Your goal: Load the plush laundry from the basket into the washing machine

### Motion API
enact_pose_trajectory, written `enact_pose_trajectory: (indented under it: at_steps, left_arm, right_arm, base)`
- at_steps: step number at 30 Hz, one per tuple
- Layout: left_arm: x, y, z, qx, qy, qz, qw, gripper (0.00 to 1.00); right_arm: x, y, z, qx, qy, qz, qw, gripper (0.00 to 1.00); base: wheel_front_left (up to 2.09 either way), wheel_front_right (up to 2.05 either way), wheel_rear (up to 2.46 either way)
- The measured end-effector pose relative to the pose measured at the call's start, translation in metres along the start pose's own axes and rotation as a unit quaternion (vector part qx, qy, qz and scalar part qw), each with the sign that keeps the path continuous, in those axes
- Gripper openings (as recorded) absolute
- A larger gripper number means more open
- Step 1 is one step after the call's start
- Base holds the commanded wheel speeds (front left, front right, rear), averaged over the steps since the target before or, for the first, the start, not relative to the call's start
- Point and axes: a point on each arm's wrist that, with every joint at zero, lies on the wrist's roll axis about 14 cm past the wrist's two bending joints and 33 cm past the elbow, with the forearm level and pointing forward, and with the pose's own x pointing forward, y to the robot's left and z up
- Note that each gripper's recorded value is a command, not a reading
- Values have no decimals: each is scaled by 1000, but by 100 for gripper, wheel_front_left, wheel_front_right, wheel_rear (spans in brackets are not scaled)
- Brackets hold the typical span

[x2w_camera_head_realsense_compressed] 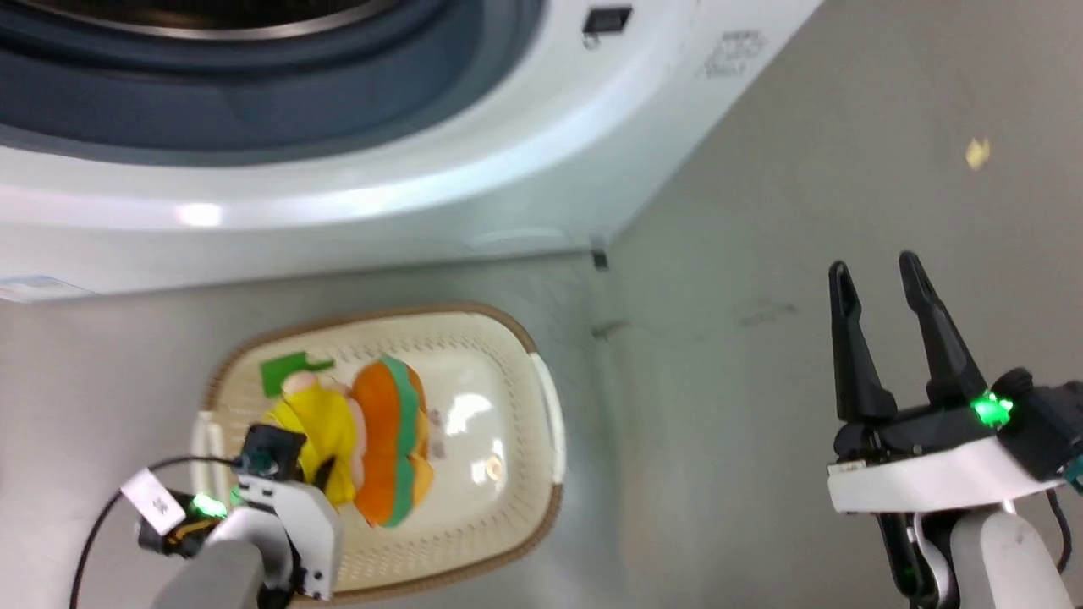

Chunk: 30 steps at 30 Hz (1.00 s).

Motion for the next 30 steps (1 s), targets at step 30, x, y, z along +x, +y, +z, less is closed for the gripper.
enact_pose_trajectory:
  at_steps: [30]
  left_arm:
    - [-211, 4, 203, -57, -482, 99, 869, 0]
  right_arm:
    - [-26, 42, 41, 24, -53, 60, 996, 100]
  base:
    - [0, 0, 0]
